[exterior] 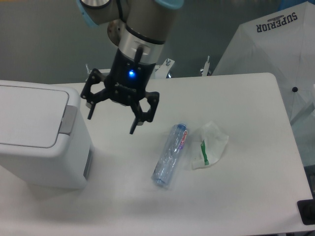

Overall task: Open the trash can
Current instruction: 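Move the gripper across the table to the trash can lid, then push the gripper against the lid's edge to flip the lid open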

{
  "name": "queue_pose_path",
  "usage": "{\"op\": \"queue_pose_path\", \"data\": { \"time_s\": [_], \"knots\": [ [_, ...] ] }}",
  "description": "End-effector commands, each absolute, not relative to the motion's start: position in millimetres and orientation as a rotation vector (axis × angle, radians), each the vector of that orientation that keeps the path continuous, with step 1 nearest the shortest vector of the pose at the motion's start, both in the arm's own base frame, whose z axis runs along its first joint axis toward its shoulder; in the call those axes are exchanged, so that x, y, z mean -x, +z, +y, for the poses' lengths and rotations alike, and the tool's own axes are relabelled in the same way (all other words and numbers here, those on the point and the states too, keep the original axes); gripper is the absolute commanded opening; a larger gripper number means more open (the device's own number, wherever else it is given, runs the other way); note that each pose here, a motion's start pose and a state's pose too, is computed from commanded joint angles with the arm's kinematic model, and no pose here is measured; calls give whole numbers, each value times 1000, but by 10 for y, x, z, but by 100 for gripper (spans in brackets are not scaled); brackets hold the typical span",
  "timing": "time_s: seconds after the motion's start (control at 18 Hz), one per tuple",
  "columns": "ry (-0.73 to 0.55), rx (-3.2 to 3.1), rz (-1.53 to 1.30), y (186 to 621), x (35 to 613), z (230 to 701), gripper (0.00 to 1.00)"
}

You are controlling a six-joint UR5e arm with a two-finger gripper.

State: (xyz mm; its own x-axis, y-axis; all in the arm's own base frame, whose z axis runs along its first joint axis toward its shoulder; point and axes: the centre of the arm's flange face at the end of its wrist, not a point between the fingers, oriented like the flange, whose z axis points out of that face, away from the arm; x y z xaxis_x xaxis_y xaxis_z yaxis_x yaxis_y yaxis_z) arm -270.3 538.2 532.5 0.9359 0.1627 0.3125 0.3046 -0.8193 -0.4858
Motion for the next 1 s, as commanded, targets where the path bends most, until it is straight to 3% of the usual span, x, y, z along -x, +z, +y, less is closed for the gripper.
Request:
{"op": "queue_pose_path", "data": {
  "time_s": [1.0],
  "knots": [
    [-335, 2534, -288, 4815, 2282, 5264, 100]
  ]
}}
